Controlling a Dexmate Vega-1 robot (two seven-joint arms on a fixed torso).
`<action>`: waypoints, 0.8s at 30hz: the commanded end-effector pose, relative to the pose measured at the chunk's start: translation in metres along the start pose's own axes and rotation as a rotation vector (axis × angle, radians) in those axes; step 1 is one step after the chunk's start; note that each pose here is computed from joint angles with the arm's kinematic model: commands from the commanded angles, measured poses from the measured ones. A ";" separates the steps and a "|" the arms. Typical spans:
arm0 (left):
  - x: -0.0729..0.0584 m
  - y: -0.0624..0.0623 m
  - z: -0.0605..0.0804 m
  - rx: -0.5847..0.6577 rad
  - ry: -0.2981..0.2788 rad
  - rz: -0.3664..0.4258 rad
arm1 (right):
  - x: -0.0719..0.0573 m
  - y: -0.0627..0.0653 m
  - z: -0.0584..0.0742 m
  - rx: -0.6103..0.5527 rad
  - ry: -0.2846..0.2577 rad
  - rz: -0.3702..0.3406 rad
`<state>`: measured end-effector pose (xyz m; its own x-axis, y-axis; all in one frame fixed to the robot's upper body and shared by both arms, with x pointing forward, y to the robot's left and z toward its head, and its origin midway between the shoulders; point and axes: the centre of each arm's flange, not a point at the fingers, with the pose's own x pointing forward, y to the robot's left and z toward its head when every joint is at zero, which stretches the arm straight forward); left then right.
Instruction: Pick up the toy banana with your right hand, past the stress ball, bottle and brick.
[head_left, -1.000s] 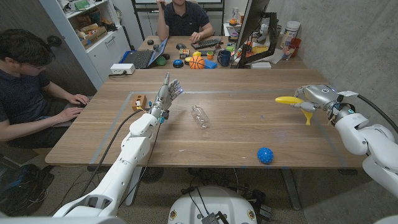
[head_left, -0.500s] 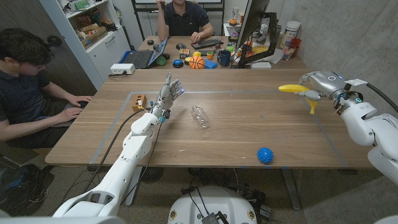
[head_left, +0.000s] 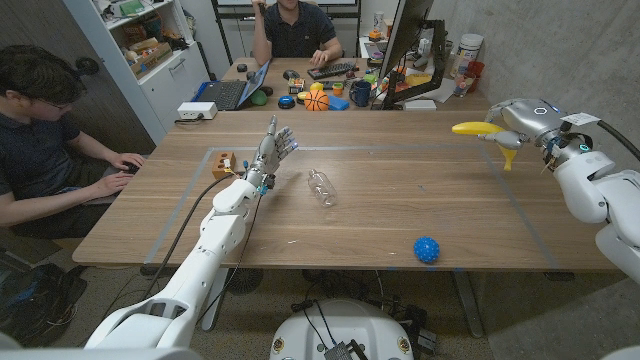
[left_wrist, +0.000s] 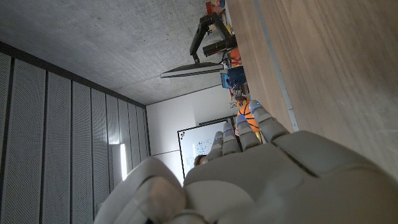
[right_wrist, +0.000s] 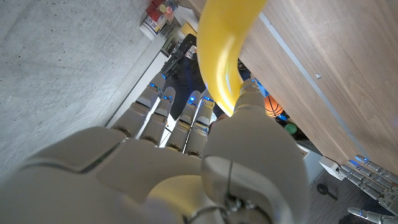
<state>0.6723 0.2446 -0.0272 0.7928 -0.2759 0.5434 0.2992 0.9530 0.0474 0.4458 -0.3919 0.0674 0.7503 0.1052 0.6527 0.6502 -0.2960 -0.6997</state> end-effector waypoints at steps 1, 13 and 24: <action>0.014 0.001 0.002 0.004 -0.001 -0.019 | 0.011 -0.020 -0.008 -0.038 0.024 -0.029; 0.024 0.005 0.007 0.012 -0.001 -0.026 | 0.018 -0.022 -0.008 -0.044 0.022 -0.036; 0.026 0.006 0.006 0.006 -0.002 -0.030 | 0.016 -0.022 -0.006 -0.042 0.028 -0.032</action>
<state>0.6884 0.2437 -0.0098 0.7853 -0.2983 0.5425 0.3132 0.9473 0.0675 0.4436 -0.3908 0.0949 0.7256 0.0932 0.6818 0.6683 -0.3315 -0.6659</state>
